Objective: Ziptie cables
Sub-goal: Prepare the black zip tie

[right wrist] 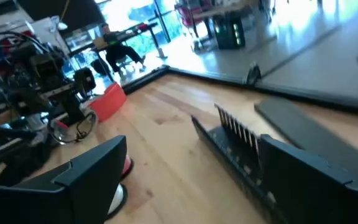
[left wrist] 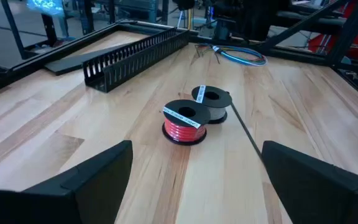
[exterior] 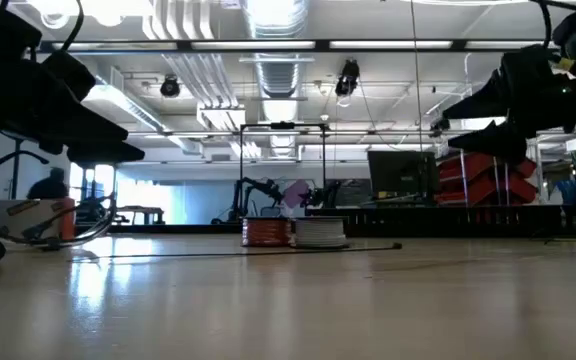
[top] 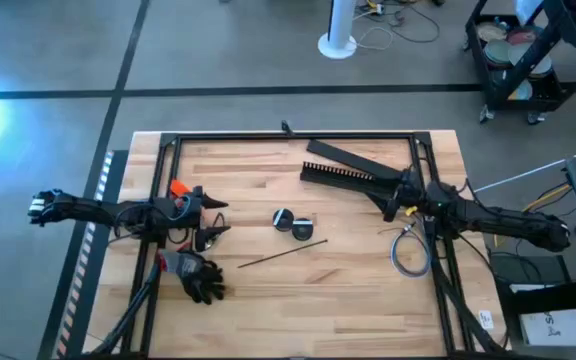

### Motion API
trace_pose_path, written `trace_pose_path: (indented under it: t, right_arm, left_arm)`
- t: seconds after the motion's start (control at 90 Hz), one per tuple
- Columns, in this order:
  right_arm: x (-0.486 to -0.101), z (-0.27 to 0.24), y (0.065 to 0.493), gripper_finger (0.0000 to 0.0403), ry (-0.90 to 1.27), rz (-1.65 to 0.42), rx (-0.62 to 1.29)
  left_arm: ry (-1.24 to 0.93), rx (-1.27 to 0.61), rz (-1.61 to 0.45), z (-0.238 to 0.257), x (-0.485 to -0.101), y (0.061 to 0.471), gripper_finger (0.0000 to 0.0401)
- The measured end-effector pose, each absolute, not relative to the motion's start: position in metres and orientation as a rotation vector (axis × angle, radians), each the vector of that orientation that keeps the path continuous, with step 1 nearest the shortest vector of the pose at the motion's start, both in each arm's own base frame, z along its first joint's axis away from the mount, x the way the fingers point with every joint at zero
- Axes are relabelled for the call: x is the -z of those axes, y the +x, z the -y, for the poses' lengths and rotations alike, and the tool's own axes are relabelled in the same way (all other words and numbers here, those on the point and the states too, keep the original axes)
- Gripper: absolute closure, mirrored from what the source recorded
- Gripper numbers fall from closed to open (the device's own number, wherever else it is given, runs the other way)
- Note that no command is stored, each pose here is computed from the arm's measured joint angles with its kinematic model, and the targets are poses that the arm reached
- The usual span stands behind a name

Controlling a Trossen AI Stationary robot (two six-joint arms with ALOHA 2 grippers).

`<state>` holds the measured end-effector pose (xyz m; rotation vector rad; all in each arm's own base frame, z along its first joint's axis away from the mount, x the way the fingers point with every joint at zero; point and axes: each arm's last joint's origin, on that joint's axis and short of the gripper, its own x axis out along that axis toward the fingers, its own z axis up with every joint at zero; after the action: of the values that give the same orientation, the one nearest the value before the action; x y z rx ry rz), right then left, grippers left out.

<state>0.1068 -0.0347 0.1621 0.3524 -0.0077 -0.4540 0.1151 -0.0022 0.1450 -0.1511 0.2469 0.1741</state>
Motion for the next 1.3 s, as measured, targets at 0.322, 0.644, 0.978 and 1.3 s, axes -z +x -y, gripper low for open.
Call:
trace_pose_path:
  t: [0.322, 0.644, 0.978, 1.3]
  right_arm:
    - [-0.164, 0.030, 0.109, 0.0059, 0.514, 0.020, 0.295]
    - [-0.168, 0.022, 0.110, 0.0059, 0.602, -0.074, 0.259]
    - [-0.176, 0.013, 0.130, 0.0059, 0.554, -0.323, 0.305]
    - [-0.157, -0.018, 0.161, 0.0059, 0.426, -0.466, 0.032]
  left_arm:
    - [-0.151, -0.174, -0.247, 0.002, -0.145, 0.115, 0.0055]
    - [-0.151, -0.174, -0.247, 0.002, -0.145, 0.115, 0.0055]
    - [-0.151, -0.174, -0.248, 0.002, -0.145, 0.115, 0.0055]
    - [0.073, -0.371, -0.206, -0.006, -0.151, 0.115, 0.0055]
